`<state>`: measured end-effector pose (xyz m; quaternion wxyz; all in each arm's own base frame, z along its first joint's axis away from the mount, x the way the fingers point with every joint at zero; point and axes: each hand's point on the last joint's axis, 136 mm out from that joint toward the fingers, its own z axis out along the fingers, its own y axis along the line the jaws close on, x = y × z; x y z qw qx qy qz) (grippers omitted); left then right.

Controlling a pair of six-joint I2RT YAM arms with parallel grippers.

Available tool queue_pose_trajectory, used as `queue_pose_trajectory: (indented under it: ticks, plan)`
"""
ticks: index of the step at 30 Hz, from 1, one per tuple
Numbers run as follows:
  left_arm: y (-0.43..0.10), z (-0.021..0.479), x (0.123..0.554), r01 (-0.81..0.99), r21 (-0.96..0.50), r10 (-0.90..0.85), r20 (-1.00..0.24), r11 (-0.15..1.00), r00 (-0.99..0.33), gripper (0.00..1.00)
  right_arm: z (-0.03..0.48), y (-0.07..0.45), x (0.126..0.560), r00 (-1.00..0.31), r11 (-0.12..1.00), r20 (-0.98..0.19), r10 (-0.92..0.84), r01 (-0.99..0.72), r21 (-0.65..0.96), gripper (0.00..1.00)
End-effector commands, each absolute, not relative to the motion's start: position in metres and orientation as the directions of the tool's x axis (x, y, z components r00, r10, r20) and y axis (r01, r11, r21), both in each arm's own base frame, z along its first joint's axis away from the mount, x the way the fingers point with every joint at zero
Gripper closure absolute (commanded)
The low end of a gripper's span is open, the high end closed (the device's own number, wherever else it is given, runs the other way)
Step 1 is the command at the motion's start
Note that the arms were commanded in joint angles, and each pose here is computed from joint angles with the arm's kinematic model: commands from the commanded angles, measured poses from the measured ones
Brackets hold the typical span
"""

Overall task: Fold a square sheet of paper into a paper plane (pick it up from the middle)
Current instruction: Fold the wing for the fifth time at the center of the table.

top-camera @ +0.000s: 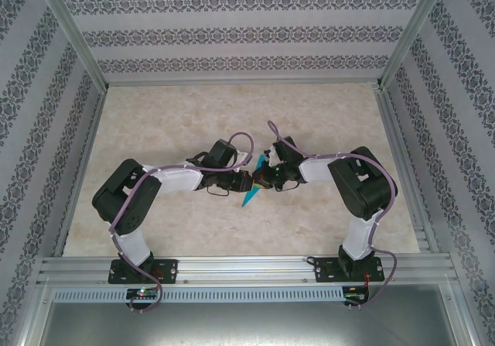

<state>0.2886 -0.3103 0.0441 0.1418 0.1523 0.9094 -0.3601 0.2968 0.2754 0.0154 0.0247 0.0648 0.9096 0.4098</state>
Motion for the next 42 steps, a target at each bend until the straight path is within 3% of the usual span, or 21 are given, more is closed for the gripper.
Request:
queue_pose_trajectory:
  ticks: [1, 12, 25, 42]
  plan:
    - [-0.315, 0.037, 0.294, 0.363, -0.638, 0.162, -0.353, 0.679, -0.922, 0.9, -0.018, 0.254, 0.289, -0.982, 0.733, 0.057, 0.179, 0.172, 0.659, 1.0]
    - [-0.29, -0.003, 0.274, 0.346, -0.555, 0.222, -0.279, 0.756, -0.934, 0.91, -0.011, 0.252, 0.298, -0.981, 0.737, 0.032, 0.19, 0.164, 0.656, 1.0]
    - [-0.251, -0.044, 0.232, 0.34, -0.467, 0.295, -0.169, 0.816, -0.941, 0.91, 0.001, 0.233, 0.344, -0.946, 0.72, -0.035, 0.321, 0.22, 0.658, 1.0]
    - [-0.236, -0.054, 0.216, 0.34, -0.443, 0.316, -0.131, 0.829, -0.94, 0.91, 0.009, 0.205, 0.396, -0.924, 0.722, -0.077, 0.375, 0.238, 0.65, 1.0]
